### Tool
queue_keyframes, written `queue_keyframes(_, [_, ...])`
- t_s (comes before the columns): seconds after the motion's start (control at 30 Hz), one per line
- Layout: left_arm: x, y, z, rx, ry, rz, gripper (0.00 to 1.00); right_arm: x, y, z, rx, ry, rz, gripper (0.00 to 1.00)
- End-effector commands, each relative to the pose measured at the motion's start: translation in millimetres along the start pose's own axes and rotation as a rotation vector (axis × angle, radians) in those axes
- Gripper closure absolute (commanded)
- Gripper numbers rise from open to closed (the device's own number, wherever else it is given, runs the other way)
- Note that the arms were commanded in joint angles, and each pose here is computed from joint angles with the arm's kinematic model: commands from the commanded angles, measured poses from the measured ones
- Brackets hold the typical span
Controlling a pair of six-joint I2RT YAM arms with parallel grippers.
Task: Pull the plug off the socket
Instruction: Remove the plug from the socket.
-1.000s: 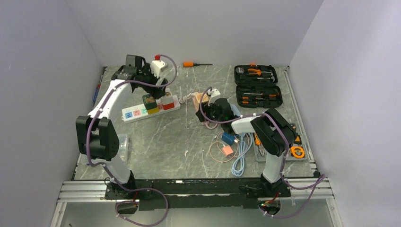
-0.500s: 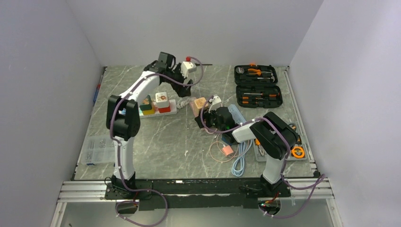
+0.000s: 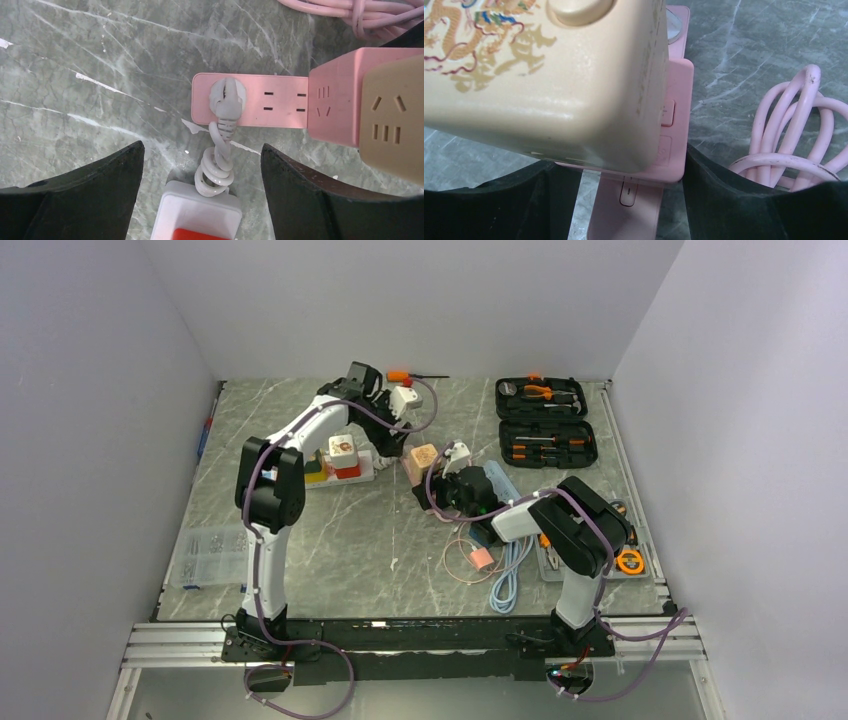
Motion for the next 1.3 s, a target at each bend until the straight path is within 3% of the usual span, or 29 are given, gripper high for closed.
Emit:
queue_keyframes(0.0, [-5.6, 4.6, -0.5, -0.043, 0.039, 0.015, 0.13, 4.7, 72.1, 18.4, 0.002, 0.092, -0.283, 0.79])
queue_keyframes(0.2, [-16.6, -5.7, -7.2, -0.065, 0.031, 0.068, 0.18, 4.7, 69.6, 17.9, 0.003, 0.089, -0.281, 0.76])
queue_keyframes(0.4, [-23.0, -17.7, -9.8, -0.021, 0.027, 0.115, 0.34, 1.8, 66.3, 16.2, 0.006, 0.081, -0.281, 0.72])
queue_keyframes(0.63, [-25.3, -16.0, -2.0, -0.011, 0.07, 0.114, 0.41, 3.3, 72.0, 18.3, 0.005, 0.087, -0.311, 0.64])
queue_keyframes(0.77, [-26.1, -8.7, -0.9, -0.024, 0.07, 0.089, 0.66, 5.8, 73.1, 23.8, 0.013, 0.107, -0.32, 0.6])
queue_keyframes(0.93, [-20.3, 4.2, 0.8, -0.043, 0.085, 0.043, 1.0, 11.2, 71.3, 30.6, 0.027, 0.151, -0.31, 0.32])
queue_keyframes(1.07, [-5.3, 19.8, -5.2, -0.091, 0.07, -0.001, 1.0, 23.8, 86.6, 32.2, 0.011, 0.178, -0.322, 0.11])
queue_keyframes(1.27, [25.6, 45.5, -11.4, -0.159, 0.058, -0.101, 1.0, 58.3, 141.6, 31.4, -0.009, 0.336, -0.387, 0.04])
Point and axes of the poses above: each gripper's point midway between its finger pads, its own x axis back along the fingers, its own z axis along the line the jaws close on, y = z × x, the point moved 5 cm from there along x, back along the fingers, and after that the axes turned 12 degrees about x, right-handed, at the moved point
